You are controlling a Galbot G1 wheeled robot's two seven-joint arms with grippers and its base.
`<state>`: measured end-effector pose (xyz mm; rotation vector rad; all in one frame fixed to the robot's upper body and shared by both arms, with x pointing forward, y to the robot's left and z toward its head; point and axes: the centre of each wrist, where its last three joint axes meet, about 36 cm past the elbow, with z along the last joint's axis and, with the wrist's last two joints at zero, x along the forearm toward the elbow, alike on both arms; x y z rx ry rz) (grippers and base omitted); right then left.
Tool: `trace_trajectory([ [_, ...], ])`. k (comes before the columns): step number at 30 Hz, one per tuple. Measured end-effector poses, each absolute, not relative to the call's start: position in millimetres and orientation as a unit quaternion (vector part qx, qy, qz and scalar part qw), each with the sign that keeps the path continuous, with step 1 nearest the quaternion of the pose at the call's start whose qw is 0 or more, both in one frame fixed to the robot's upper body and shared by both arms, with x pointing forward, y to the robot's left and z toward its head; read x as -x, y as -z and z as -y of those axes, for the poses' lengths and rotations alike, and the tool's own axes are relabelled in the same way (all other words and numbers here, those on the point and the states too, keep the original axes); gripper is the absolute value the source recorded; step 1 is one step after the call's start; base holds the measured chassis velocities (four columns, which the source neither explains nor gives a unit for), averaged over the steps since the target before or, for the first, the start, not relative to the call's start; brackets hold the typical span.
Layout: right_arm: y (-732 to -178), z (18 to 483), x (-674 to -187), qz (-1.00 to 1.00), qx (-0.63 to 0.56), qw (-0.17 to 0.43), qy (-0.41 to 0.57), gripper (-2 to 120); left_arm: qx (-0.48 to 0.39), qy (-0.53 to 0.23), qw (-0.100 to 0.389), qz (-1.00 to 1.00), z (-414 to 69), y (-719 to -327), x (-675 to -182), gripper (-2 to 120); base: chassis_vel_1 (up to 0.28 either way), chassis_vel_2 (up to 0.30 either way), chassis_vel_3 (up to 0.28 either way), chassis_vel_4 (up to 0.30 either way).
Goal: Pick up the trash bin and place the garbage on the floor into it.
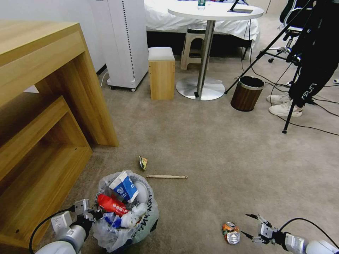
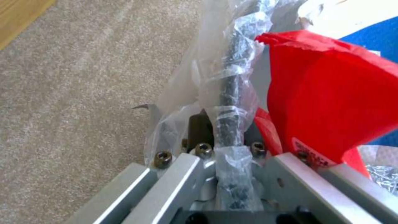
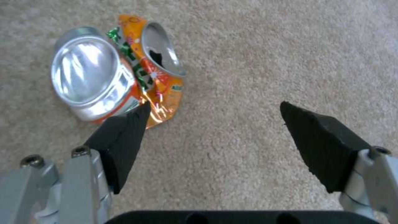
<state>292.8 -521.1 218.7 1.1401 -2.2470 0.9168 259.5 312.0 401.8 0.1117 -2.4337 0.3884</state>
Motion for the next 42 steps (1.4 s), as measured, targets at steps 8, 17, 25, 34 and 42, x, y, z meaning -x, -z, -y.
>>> trace_trajectory([
  [8, -214, 514, -300, 0.820, -0.411, 0.225, -0.330, 80, -0.044, -0.148, 0.331, 0.931, -313, -401, -257, 0, 0.000, 0.000, 0.000, 0.000],
  [17, -211, 510, -308, 0.822, -0.407, 0.222, -0.329, 80, -0.042, -0.150, 0.327, 0.932, -309, -402, -257, 0, 0.000, 0.000, 0.000, 0.000],
  [25, -209, 501, -310, 0.824, -0.413, 0.216, -0.323, 80, -0.040, -0.153, 0.322, 0.933, -305, -403, -259, 0, 0.000, 0.000, 0.000, 0.000],
  [34, -215, 502, -305, 0.818, -0.424, 0.216, -0.322, 80, -0.042, -0.152, 0.320, 0.934, -307, -404, -260, 0, 0.000, 0.000, 0.000, 0.000],
  [42, -216, 506, -302, 0.819, -0.422, 0.218, -0.322, 80, -0.045, -0.152, 0.320, 0.934, -306, -403, -258, 0, 0.000, 0.000, 0.000, 0.000],
])
